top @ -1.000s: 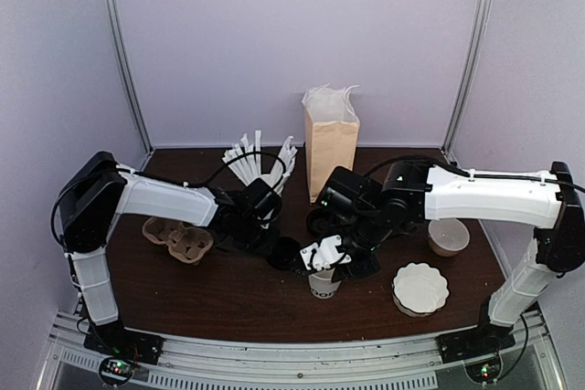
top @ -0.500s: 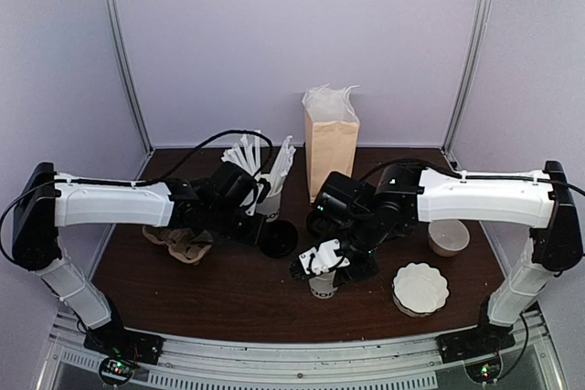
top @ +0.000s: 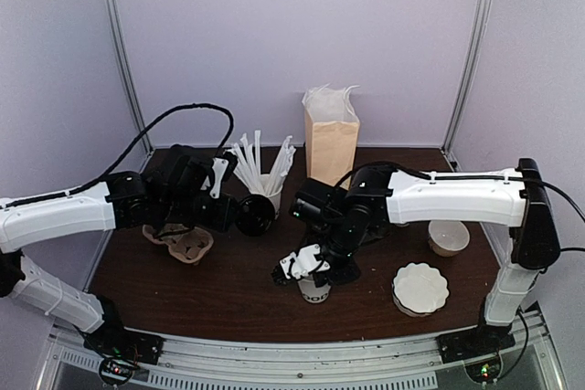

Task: Pack the takeout coffee

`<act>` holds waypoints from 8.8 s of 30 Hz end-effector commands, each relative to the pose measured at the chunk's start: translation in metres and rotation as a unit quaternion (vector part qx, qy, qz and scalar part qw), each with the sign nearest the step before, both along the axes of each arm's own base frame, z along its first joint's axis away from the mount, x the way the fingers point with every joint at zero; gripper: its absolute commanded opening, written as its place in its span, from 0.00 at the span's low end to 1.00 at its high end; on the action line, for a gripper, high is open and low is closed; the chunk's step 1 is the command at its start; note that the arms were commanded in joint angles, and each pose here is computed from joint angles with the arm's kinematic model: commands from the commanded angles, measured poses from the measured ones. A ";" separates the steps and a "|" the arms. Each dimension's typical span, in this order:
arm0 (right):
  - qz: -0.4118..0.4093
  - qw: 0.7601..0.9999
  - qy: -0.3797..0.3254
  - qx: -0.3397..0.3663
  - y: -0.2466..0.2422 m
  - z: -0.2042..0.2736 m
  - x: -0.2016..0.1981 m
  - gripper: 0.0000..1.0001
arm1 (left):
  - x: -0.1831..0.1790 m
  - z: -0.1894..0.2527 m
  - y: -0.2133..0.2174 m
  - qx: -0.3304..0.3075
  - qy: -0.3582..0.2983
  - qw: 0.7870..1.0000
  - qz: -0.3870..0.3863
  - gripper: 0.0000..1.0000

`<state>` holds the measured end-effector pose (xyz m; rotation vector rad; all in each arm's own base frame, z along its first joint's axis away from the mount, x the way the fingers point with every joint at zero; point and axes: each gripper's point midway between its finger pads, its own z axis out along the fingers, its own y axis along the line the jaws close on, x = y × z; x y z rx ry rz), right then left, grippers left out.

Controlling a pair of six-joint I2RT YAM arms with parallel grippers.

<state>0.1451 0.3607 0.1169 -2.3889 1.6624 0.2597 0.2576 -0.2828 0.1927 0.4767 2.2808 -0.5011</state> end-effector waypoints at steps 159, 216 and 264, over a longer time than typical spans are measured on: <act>-0.230 0.726 0.436 0.480 0.017 0.319 0.095 0.87 | -0.044 0.240 -0.127 -0.363 -0.162 0.850 -0.347 0.16; -0.008 0.999 -0.048 -0.008 0.020 0.084 0.017 0.70 | 0.052 0.098 0.091 -0.058 -0.175 0.982 0.046 0.76; 0.010 0.995 -0.018 -0.100 0.041 0.033 0.004 0.77 | 0.041 0.112 0.092 -0.092 -0.193 0.976 0.041 0.77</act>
